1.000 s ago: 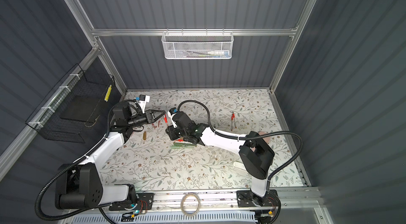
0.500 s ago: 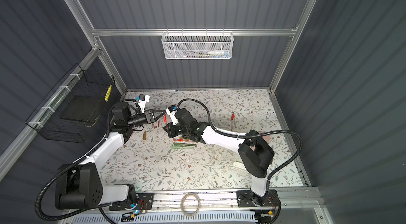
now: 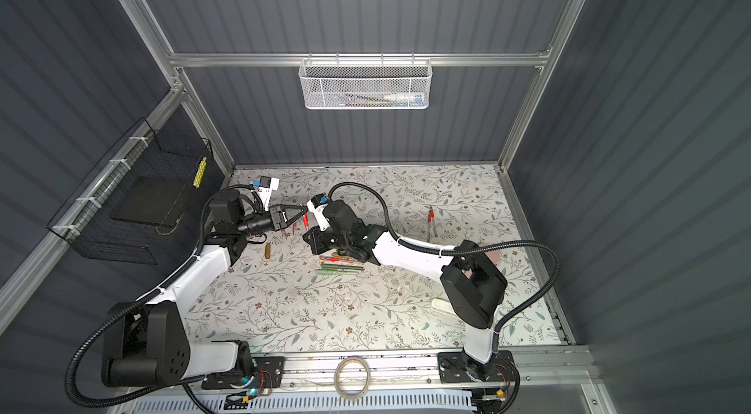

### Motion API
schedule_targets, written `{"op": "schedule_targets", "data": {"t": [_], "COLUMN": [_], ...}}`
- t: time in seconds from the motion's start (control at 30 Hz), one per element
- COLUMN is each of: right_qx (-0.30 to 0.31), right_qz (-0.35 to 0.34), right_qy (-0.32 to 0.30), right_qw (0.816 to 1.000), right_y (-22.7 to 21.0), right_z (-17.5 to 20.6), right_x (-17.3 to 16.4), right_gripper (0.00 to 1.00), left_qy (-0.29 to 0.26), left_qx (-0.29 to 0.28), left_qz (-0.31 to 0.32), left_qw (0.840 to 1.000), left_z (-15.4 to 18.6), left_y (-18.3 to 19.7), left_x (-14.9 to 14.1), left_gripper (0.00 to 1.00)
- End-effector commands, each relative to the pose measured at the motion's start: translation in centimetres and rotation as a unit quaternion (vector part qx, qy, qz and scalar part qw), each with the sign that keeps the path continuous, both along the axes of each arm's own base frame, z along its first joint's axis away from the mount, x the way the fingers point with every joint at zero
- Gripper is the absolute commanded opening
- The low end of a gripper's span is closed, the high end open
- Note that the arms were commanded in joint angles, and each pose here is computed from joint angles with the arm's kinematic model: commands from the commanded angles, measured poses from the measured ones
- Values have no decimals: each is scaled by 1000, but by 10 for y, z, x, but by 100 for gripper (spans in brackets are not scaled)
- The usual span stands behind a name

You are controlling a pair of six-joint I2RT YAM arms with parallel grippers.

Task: Remove pen caps from pens
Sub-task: Open the pen cap on the pen.

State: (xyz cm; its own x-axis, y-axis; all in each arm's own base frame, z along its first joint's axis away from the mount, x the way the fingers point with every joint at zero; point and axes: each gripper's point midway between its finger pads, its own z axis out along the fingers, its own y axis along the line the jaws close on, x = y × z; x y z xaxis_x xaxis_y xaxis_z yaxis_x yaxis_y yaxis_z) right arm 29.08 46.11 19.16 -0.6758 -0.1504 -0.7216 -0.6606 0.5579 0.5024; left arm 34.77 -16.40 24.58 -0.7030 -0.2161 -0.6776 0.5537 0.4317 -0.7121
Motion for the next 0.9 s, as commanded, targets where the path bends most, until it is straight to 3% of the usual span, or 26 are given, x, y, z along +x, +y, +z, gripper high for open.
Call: {"op": "schedule_targets", "data": {"t": [0.0, 0.33, 0.63, 0.73, 0.87], "right_qx": [2, -20, -43, -51, -59], "right_qz": [8, 6, -6, -17, -43], "right_qy": [-4, 23, 42, 37, 21], "right_qw": [1000, 1000, 998, 998, 997], "right_y": [8, -8, -42, -54, -74], "right_z": [3, -35, -69, -67, -62], "right_x": [1, -24, -64, -66, -60], "right_gripper": [0, 0, 0, 0, 0], "left_qy": [-15, -19, -44, -12, 63], "left_qx": [2, 18, 89, 96, 120], "left_qz": [-8, 31, 116, 143, 142], "left_qw": [1000, 999, 988, 985, 980], "left_z": [6, 10, 38, 31, -17], "left_y": [0, 15, 45, 52, 50], "left_x": [-3, 13, 66, 83, 91], "left_gripper": [0, 0, 0, 0, 0]}}
